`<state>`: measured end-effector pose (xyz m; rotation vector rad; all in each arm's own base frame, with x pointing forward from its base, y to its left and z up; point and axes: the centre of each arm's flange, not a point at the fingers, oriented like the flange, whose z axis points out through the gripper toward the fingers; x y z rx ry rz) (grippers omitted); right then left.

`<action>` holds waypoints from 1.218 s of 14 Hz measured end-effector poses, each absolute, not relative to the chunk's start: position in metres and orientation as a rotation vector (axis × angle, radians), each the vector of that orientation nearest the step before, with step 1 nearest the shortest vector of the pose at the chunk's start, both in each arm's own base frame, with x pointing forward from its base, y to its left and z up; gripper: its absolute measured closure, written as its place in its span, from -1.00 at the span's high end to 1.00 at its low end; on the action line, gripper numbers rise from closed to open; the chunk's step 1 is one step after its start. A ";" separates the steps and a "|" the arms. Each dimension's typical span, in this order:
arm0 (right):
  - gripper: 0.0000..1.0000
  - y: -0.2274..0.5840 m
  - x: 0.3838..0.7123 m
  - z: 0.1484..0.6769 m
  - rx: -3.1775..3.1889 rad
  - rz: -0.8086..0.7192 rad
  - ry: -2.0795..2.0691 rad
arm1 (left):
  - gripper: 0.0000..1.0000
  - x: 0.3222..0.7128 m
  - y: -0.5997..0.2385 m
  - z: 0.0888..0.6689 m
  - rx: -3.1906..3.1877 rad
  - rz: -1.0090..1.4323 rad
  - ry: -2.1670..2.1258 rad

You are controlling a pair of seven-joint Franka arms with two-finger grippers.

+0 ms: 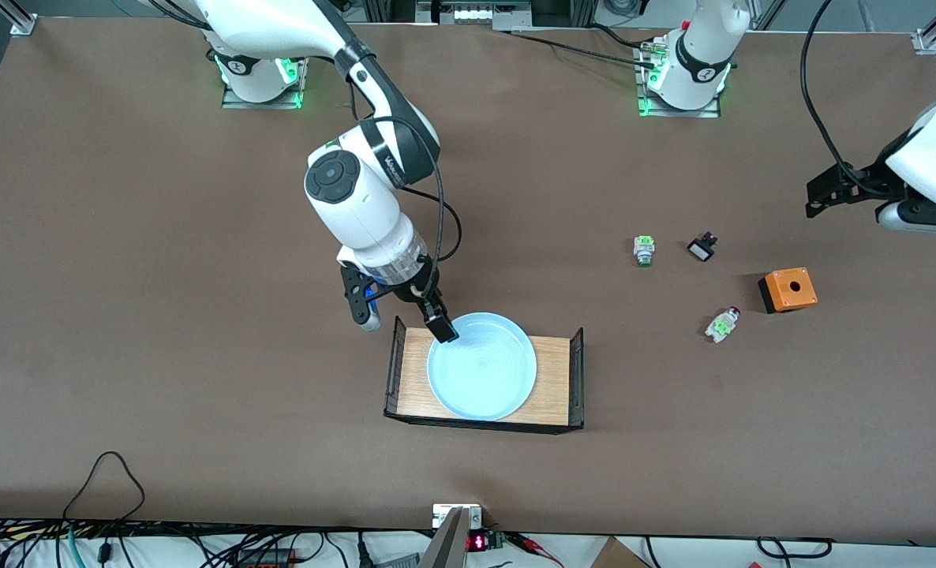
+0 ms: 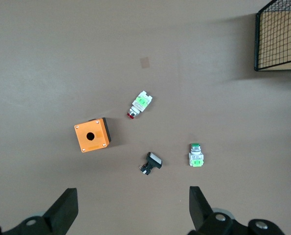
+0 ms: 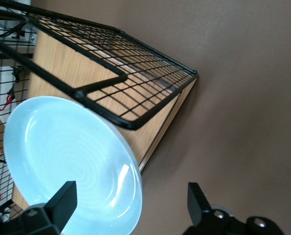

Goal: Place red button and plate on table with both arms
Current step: 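Grip the rim of the blue plate with the right gripper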

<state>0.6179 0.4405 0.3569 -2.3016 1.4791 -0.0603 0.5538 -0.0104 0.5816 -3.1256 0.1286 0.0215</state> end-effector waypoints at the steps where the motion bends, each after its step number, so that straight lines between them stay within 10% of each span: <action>1: 1.00 0.441 0.619 0.354 -2.295 -0.068 1.477 | 1.00 0.553 -0.013 0.581 -3.125 0.026 0.137; 13: 0.89 0.444 0.623 0.331 -2.272 -0.100 1.471 | 1.00 0.552 -0.028 0.587 -3.122 0.027 0.179; 17: -0.01 0.444 0.623 0.331 -2.271 -0.101 1.469 | 1.00 0.551 -0.037 0.588 -3.120 0.029 0.203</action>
